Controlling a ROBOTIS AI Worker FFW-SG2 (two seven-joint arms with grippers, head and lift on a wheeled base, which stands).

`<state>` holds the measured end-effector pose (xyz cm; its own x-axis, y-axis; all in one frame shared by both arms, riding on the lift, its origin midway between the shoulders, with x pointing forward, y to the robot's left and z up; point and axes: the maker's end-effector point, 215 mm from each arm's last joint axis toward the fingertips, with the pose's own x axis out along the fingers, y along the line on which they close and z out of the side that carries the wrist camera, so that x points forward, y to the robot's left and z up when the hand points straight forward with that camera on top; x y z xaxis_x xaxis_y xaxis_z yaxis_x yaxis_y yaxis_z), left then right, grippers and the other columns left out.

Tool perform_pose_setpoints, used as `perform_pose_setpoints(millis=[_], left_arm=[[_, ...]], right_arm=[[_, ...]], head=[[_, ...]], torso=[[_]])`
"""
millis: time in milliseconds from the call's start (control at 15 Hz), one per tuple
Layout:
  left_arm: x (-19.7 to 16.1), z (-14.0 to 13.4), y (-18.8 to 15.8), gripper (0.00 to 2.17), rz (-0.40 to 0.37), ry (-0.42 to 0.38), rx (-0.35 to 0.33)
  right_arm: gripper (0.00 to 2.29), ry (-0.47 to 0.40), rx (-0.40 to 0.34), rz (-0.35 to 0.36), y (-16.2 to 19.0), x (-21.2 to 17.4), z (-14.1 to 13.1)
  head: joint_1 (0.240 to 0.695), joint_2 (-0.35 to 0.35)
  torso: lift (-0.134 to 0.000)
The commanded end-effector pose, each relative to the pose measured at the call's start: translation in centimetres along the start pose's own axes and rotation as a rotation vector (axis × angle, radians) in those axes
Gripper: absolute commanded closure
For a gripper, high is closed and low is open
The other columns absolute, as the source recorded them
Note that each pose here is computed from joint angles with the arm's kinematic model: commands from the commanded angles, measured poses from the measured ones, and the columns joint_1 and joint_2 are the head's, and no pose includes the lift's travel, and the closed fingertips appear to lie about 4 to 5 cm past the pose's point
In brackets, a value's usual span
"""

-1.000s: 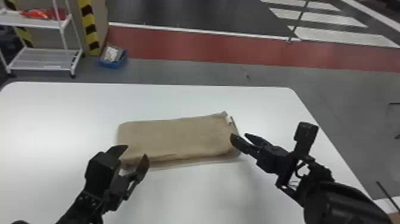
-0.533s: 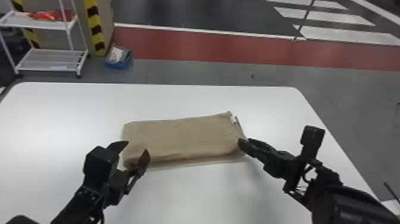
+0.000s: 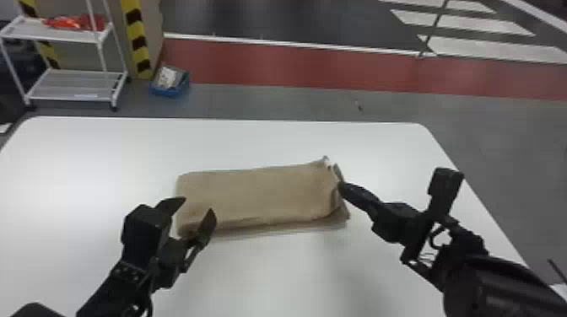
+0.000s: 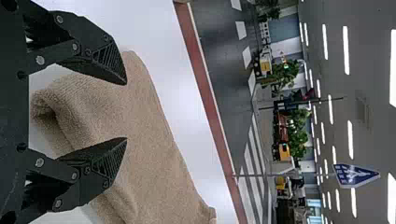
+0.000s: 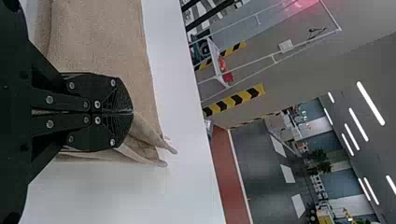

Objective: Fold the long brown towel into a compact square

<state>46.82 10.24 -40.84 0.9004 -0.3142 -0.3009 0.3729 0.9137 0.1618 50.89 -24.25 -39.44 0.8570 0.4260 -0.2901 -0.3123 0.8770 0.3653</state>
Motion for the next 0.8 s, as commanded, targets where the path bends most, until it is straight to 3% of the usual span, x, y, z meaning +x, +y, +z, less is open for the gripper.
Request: perform_pose_setpoints(millis=[0, 267, 467, 667, 733], left_arm=[[-0.2, 0.2, -0.1, 0.55, -0.002, -0.003, -0.003], [-0.5, -0.4, -0.6, 0.55, -0.008, 0.007, -0.005], [-0.5, -0.3, -1.2, 0.55, -0.015, 0.005, -0.011], [-0.5, -0.5, -1.6, 0.55, -0.021, 0.009, -0.007], [-0.7, -0.7, -1.8, 0.55, -0.022, 0.013, -0.008]], right_arm=[[1.69, -0.04, 0.006, 0.018, 0.8, -0.6, 1.8], [1.68, -0.054, 0.012, -0.027, -1.1, -3.4, 1.5], [1.68, 0.009, 0.035, -0.071, -3.7, -3.4, -2.5], [1.66, 0.043, 0.031, -0.092, -4.9, -3.2, -3.6], [1.39, 0.048, 0.029, -0.093, -4.9, -3.2, -3.8]], head=[[0.695, -0.159], [0.695, -0.165], [0.695, -0.198], [0.695, -0.225], [0.695, -0.229]], torso=[[-0.124], [-0.124], [-0.124], [-0.124], [-0.124]])
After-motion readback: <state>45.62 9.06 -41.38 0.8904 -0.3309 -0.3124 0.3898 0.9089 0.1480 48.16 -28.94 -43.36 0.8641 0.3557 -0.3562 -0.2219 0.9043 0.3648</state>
